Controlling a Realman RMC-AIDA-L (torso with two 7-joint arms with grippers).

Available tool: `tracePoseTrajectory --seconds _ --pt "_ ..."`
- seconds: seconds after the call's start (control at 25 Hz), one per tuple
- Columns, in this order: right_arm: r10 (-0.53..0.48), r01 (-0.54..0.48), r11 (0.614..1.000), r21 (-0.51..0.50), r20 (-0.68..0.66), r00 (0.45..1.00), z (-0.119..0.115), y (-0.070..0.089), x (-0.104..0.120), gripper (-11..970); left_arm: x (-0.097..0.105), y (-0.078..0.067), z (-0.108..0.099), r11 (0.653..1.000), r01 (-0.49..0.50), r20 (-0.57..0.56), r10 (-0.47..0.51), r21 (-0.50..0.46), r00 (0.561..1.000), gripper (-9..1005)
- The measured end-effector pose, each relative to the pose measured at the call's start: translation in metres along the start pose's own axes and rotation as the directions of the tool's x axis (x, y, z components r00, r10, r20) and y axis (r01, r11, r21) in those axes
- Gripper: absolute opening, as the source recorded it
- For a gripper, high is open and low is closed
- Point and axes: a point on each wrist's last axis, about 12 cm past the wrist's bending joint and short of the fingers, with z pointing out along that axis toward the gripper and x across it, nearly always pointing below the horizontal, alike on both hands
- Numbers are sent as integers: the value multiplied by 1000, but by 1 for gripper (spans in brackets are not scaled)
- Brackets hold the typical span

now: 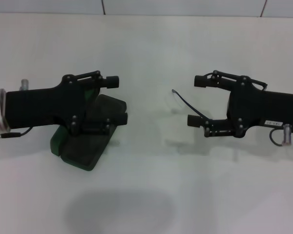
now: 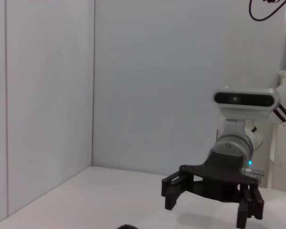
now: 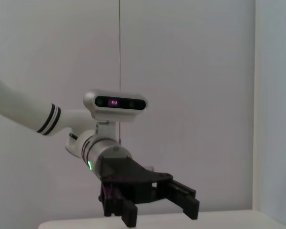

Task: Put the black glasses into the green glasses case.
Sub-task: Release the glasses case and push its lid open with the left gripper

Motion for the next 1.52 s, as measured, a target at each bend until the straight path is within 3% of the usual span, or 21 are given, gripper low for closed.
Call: tracePoseTrajectory --seconds 0.24,0.52,0.68,0.76,0.88,1.0,1.28,1.52 --pt "16 -16 1000 6 53 998 -2 -1 -6 869 2 0 9 999 26 63 -24 -39 998 875" --pt "35 -36 998 50 27 999 -13 1 2 863 8 -5 15 998 27 81 -23 -54 996 876" --pt "60 -63 994 90 45 997 -22 1 3 860 2 7 4 983 108 112 -92 -148 989 875" --pt "79 -84 991 103 52 996 -26 4 5 858 -7 22 -12 955 207 78 -194 -211 978 875" --pt "88 -94 989 116 59 994 -31 11 10 856 -10 36 -27 897 314 -65 -350 -311 934 875" --pt "88 -96 988 118 67 994 -33 16 12 853 -8 34 -34 848 361 -216 -465 -387 859 875" --pt "96 -104 988 113 78 992 -28 20 14 848 2 22 -21 810 325 -386 -534 -488 752 876" --pt "92 -99 991 86 82 992 -20 24 14 843 0 24 -14 789 328 -411 -567 -520 714 826"
